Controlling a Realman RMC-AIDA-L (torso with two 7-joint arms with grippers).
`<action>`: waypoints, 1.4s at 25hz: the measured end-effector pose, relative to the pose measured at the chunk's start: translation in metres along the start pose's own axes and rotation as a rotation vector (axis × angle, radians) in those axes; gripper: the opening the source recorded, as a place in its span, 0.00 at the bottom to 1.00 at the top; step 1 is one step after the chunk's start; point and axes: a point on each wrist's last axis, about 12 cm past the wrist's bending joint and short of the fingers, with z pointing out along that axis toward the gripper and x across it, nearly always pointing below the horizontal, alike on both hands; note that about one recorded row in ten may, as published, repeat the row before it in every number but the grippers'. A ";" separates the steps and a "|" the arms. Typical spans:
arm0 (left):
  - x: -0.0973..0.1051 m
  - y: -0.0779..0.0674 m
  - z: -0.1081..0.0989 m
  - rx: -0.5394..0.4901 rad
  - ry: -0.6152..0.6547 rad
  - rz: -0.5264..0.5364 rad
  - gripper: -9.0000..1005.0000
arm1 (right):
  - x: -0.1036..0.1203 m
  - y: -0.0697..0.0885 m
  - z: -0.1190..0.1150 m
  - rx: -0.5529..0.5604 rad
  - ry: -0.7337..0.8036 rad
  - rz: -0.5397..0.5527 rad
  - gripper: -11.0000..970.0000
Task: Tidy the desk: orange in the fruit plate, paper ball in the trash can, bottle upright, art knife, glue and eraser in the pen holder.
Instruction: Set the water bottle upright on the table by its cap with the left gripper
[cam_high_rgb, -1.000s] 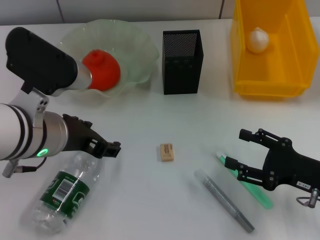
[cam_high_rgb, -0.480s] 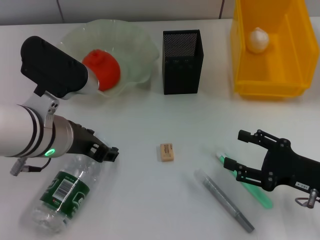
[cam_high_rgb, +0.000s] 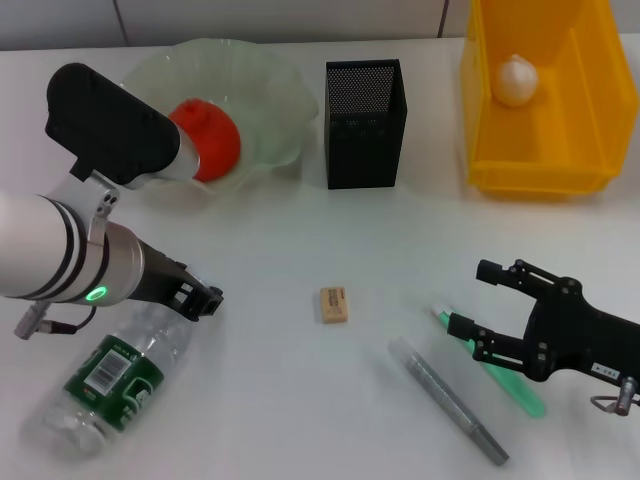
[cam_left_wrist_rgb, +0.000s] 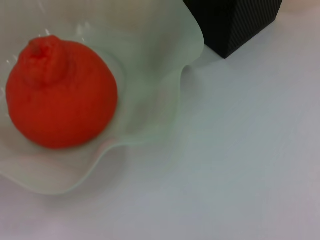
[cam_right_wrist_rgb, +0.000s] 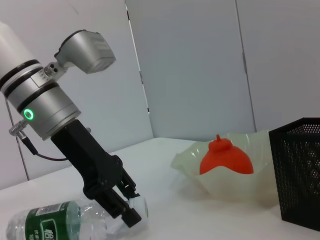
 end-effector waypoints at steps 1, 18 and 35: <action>0.000 0.000 0.000 0.000 0.000 0.000 0.45 | 0.000 0.000 0.000 0.000 0.000 0.000 0.82; 0.042 0.055 -0.027 0.150 -0.563 0.160 0.45 | -0.006 -0.004 0.002 -0.007 -0.015 0.040 0.82; 0.086 0.083 -0.035 0.184 -0.850 0.108 0.45 | -0.015 -0.007 0.007 -0.041 -0.035 0.047 0.82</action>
